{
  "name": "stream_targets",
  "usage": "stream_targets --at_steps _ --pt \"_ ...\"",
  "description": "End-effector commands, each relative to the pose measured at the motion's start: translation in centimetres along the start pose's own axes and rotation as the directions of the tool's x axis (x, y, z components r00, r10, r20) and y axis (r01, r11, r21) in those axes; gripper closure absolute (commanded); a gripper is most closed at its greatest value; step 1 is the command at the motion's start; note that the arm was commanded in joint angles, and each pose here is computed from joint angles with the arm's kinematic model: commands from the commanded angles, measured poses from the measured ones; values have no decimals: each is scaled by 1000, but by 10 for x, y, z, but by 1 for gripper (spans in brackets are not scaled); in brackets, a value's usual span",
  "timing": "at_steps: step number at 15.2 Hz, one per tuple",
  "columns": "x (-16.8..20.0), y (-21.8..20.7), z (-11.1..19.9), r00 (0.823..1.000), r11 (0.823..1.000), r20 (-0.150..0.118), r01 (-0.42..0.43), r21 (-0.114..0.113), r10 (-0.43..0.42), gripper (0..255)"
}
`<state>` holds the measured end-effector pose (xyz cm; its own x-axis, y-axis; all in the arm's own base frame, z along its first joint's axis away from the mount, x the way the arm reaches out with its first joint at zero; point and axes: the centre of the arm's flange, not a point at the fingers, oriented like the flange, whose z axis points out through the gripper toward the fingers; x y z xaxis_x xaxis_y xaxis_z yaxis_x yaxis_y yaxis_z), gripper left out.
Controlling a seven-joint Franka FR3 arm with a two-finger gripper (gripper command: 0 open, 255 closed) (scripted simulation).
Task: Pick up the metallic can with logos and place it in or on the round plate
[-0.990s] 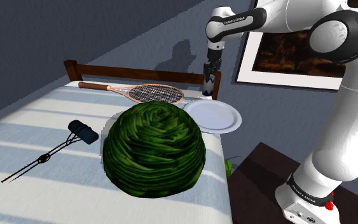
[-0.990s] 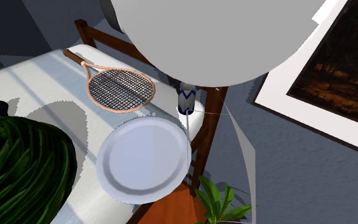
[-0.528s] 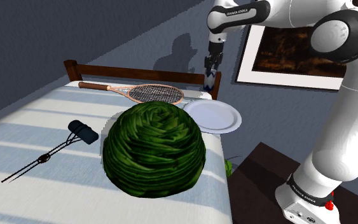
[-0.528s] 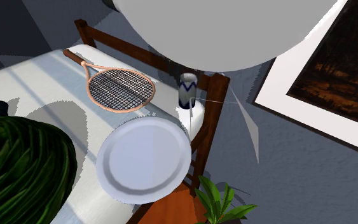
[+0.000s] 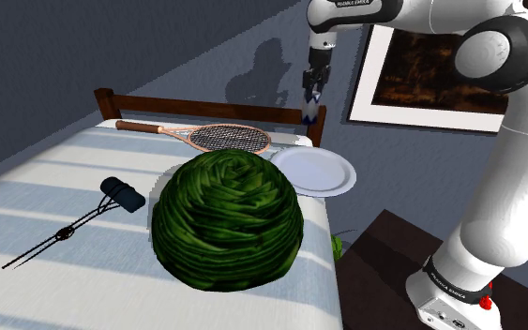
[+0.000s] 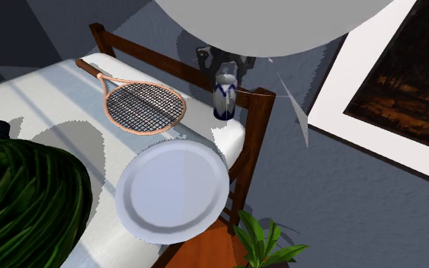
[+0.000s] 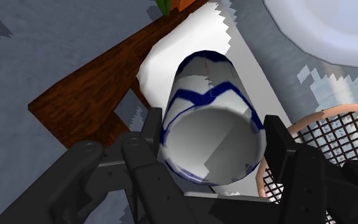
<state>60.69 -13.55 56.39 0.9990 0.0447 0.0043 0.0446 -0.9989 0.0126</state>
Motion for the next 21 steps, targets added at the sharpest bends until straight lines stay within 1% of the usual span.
stream_targets --at_steps 1,18,19,21 --pt "-1 0 -9 1000 1000 0 0 0 0 255" --pt "-143 -165 -61 1000 1000 0 0 0 0 255" --pt "-155 -180 -66 1000 1000 0 0 0 0 255" --pt "-155 -180 -55 1000 1000 0 0 0 0 255"
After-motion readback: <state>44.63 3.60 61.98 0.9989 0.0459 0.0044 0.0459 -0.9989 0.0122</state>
